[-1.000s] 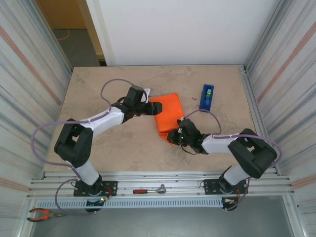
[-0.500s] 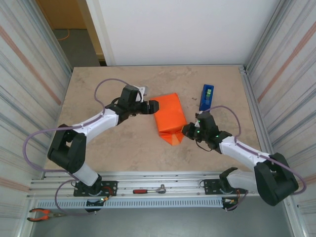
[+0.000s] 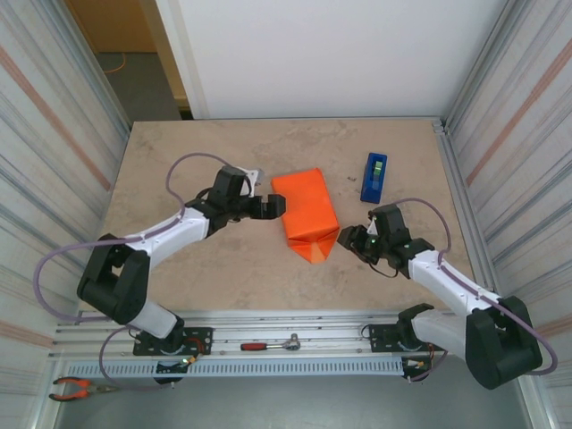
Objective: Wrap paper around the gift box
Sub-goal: Press the wrapping paper onto the gift box.
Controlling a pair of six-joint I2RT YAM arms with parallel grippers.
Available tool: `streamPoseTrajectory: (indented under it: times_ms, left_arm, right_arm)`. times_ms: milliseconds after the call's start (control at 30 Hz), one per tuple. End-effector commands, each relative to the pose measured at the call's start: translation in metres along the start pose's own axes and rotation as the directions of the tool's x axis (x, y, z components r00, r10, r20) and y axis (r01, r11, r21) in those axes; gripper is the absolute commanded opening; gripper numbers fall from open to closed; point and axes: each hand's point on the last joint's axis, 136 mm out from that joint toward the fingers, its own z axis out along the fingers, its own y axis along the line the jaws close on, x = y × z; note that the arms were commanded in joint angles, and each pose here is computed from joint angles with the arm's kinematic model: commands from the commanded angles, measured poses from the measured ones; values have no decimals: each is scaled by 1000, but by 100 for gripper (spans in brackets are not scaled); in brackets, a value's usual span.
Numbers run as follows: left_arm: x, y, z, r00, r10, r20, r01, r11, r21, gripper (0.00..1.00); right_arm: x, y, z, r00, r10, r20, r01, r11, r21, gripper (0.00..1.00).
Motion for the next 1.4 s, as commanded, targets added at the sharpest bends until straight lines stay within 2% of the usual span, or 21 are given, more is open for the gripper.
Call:
streamPoseTrajectory:
  times_ms: [0,100,167,267,333,667,1367]
  left_arm:
    - [4,4,-12,1000,8,22,-8,1000,-8,99]
    - [18,10,-14,1000,-22,11,22,1000,-13,99]
    - [30,12,-14,999,-42,-6,42,999,-12,99]
    - [46,14,-14,998,-60,-17,59,998,-19,99]
    - [54,14,-15,998,-66,-22,66,998,-21,99]
    - [74,15,-11,995,-89,-38,88,996,-27,99]
    - [74,8,-5,996,-82,-41,81,996,-22,99]
  right_arm:
    - [11,-13,1,999,42,-5,-42,998,38,46]
    - [17,-11,6,999,42,-20,-41,999,27,40]
    - [23,-8,11,999,31,-39,-31,999,10,25]
    - [27,-5,17,999,29,-43,-29,999,-15,7]
    - [27,-3,19,999,24,-36,-25,999,-22,0]
    - [19,3,21,1000,9,13,-8,1000,-25,0]
    - [33,5,55,998,-36,-45,36,999,9,0]
